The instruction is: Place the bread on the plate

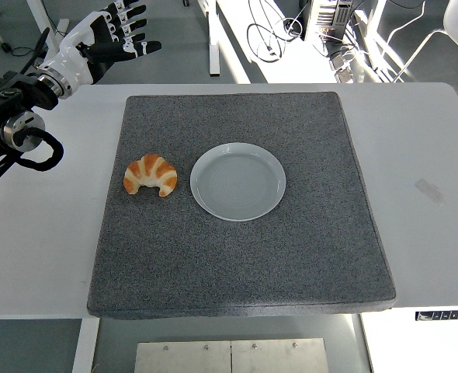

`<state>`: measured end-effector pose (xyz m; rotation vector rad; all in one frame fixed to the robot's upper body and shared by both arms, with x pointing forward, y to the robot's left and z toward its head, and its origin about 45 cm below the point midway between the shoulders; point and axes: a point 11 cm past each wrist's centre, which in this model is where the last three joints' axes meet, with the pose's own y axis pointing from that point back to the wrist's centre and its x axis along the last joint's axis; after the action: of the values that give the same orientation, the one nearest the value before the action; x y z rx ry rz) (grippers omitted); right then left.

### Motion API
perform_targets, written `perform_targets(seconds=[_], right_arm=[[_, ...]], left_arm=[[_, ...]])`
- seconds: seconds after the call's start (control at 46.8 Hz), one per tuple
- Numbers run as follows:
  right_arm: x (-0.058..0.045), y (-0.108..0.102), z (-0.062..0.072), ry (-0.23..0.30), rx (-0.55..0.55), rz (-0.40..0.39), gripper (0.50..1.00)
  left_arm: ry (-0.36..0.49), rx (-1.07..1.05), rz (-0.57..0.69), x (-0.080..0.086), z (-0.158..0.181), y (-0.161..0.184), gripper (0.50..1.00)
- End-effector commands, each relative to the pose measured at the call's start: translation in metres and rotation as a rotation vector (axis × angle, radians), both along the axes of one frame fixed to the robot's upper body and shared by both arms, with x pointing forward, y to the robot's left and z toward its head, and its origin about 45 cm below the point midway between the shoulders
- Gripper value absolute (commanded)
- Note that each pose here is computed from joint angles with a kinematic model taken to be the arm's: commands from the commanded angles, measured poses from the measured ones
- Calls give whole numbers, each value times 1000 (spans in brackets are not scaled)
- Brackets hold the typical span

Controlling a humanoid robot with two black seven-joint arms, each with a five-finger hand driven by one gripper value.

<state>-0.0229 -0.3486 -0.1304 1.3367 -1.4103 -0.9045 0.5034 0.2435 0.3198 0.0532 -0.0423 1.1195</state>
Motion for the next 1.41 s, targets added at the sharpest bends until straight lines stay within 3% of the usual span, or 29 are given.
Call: perform_targets(seconds=[0.0, 0.107, 0.235, 0.47, 0.812, 1.175, 1.389], right_arm=[[-1, 0, 0, 1, 0, -1, 1000], [0, 0, 0, 0, 0, 0, 1000], [0, 0, 0, 0, 0, 0, 1000], [0, 0, 0, 0, 0, 1, 1000], [0, 0, 0, 0, 0, 0, 1000], [0, 0, 0, 0, 0, 1, 1000], [0, 0, 0, 0, 0, 1, 1000]], left_arm=[[-5, 100, -14, -1, 3, 10, 983], [-19, 180, -137, -14, 16, 7, 983], [-109, 342, -220, -31, 37, 15, 971], [-185, 465, -190, -36, 51, 37, 963], [-213, 669, -406, -59, 34, 23, 978], [-188, 889, -469, -71, -7, 42, 974], [-197, 921, -425, -75, -33, 48, 974]])
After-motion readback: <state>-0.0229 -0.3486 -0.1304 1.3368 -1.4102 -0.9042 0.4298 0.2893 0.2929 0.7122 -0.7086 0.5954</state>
